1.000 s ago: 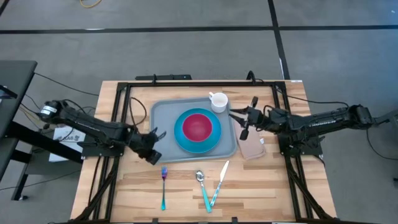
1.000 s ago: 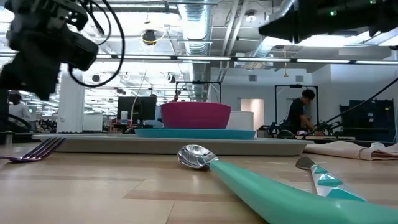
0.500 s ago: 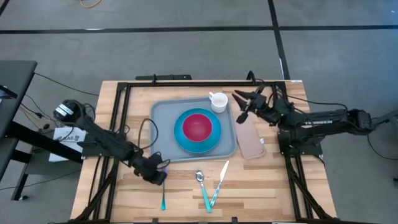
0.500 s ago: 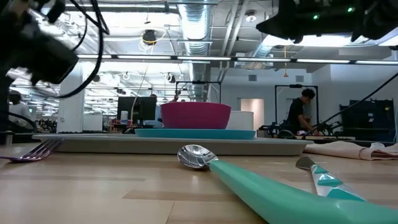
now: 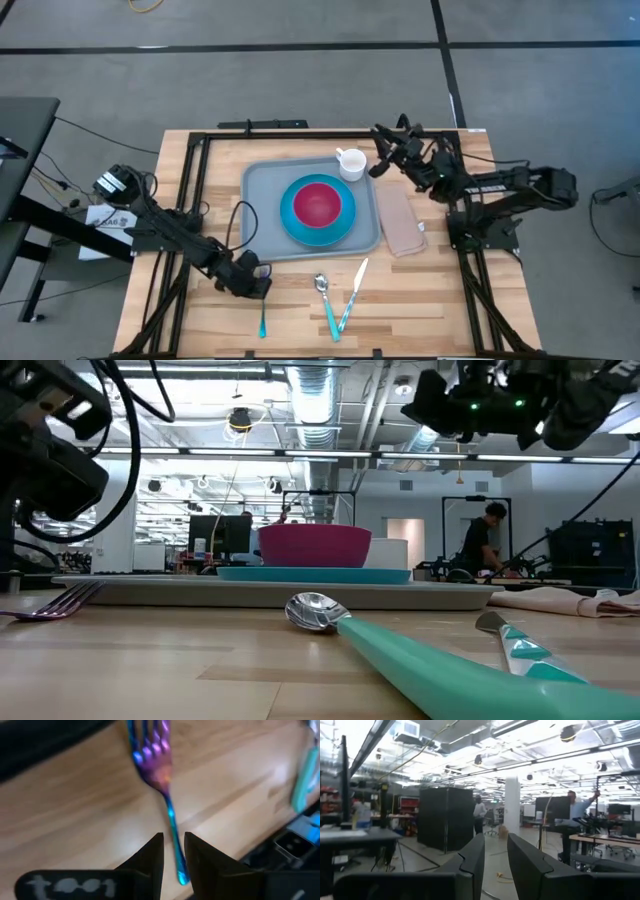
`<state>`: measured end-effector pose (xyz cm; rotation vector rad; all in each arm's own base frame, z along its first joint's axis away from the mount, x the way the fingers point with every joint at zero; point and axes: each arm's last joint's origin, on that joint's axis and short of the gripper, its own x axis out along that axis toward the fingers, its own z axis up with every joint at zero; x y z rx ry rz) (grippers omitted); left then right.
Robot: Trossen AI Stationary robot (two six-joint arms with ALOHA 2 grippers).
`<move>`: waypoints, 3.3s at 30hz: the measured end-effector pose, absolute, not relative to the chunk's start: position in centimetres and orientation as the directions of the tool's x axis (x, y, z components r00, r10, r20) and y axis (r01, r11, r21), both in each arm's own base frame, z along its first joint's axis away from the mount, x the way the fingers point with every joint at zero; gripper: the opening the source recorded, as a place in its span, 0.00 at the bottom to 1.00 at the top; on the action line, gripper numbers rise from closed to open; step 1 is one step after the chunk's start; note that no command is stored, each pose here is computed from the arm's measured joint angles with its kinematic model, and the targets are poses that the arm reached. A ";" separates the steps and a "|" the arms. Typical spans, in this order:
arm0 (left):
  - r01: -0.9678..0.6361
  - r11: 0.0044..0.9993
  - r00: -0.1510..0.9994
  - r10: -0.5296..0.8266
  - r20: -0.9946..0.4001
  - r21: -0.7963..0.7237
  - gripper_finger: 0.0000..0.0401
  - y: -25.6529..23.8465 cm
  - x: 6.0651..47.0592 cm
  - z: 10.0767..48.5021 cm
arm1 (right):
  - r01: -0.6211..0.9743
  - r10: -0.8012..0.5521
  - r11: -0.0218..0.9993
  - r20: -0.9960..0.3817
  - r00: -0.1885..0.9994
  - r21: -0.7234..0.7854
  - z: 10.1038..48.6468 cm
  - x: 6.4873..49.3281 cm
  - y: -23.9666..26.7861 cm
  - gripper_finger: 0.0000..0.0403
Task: Set up tray
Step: Put the fork to the left side of the blue plate on the tray
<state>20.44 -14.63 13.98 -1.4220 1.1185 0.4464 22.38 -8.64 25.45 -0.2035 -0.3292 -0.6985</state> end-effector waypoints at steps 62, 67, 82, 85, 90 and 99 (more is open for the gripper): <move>-0.753 0.206 0.573 -0.262 -0.776 -0.625 0.16 -15.3 20.3 14.2 | 0.553 -0.504 0.817 0.266 0.822 -0.160 26.1 26.2 -6.4 0.20; -0.764 0.175 0.572 -0.260 -0.778 -0.621 0.16 -15.9 19.8 14.2 | 0.553 -0.504 0.817 0.267 0.822 -0.160 26.1 26.2 -6.4 0.20; -0.769 0.188 0.534 -0.336 -0.776 -0.611 0.16 -19.0 22.6 13.7 | 0.554 -0.504 0.817 0.266 0.821 -0.160 26.1 26.2 -6.4 0.20; -0.801 0.260 0.470 -0.286 -0.835 -0.539 0.16 -19.4 23.1 14.3 | 0.554 -0.504 0.817 0.267 0.821 -0.159 26.1 26.2 -6.4 0.20; -0.862 0.302 0.367 -0.186 -0.912 -0.408 0.16 -19.4 23.4 16.5 | 0.554 -0.504 0.817 0.270 0.821 -0.158 26.1 26.2 -6.4 0.20; -0.909 0.271 0.303 -0.096 -0.948 -0.318 0.16 -19.0 23.2 15.9 | 0.554 -0.504 0.817 0.271 0.820 -0.158 26.1 26.2 -6.4 0.20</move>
